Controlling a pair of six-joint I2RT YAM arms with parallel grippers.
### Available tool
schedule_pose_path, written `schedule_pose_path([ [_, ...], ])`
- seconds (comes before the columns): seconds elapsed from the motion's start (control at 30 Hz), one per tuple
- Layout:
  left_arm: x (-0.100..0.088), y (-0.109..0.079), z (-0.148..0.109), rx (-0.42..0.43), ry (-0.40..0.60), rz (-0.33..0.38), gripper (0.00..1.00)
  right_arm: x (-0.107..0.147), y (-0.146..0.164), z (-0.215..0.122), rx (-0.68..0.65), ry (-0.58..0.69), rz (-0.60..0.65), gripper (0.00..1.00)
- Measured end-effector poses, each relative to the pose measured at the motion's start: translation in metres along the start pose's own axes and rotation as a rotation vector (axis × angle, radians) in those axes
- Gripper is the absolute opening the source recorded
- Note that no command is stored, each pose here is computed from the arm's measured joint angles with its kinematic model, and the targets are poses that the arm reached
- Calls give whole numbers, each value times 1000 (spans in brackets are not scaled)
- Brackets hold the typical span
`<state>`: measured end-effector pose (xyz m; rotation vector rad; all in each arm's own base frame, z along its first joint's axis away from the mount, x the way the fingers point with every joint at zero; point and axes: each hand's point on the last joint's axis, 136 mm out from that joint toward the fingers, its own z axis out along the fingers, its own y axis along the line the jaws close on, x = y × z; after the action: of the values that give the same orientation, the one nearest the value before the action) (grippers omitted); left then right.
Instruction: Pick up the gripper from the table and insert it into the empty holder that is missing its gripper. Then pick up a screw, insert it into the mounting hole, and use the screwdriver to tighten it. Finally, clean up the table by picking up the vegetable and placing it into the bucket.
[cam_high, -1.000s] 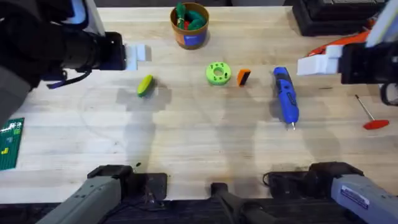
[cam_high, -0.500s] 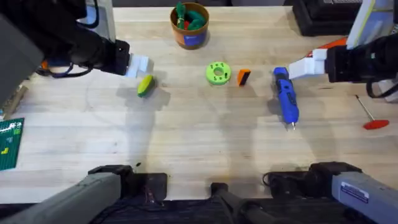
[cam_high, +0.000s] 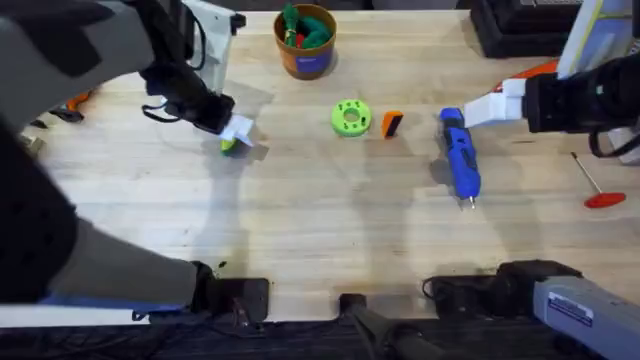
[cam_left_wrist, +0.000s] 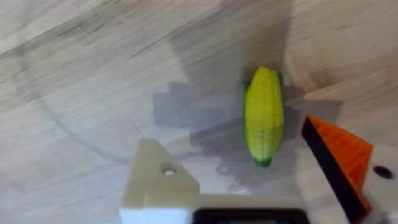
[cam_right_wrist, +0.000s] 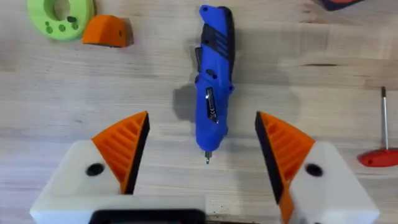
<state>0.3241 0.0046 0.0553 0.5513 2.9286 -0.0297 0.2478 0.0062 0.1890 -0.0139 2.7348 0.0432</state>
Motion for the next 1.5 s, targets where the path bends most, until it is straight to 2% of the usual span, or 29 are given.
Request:
schedule_pose_path([
  [0.13,-2,2,20,11,23,3,985,0,0,0,0,0,0,982],
  [0.27,-5,3,24,12,19,5,975,0,0,0,0,0,0,983],
  [0.47,-7,3,24,12,10,9,604,0,0,0,0,0,0,983],
  [0.53,-8,4,24,10,6,11,420,0,0,0,0,0,0,983],
  [0.63,-8,4,24,7,5,14,77,0,0,0,0,0,0,982],
  [0.67,-8,4,24,6,6,18,21,0,0,0,0,0,0,982],
  [1.03,-9,5,24,3,0,18,4,0,0,0,0,0,0,982],
  [1.17,-13,4,15,16,5,18,4,0,0,0,0,0,0,983],
  [1.3,-29,9,-10,5,-33,20,4,0,0,0,0,0,0,982],
  [1.5,-56,15,-81,-60,-196,31,4,0,0,0,0,0,0,983],
])
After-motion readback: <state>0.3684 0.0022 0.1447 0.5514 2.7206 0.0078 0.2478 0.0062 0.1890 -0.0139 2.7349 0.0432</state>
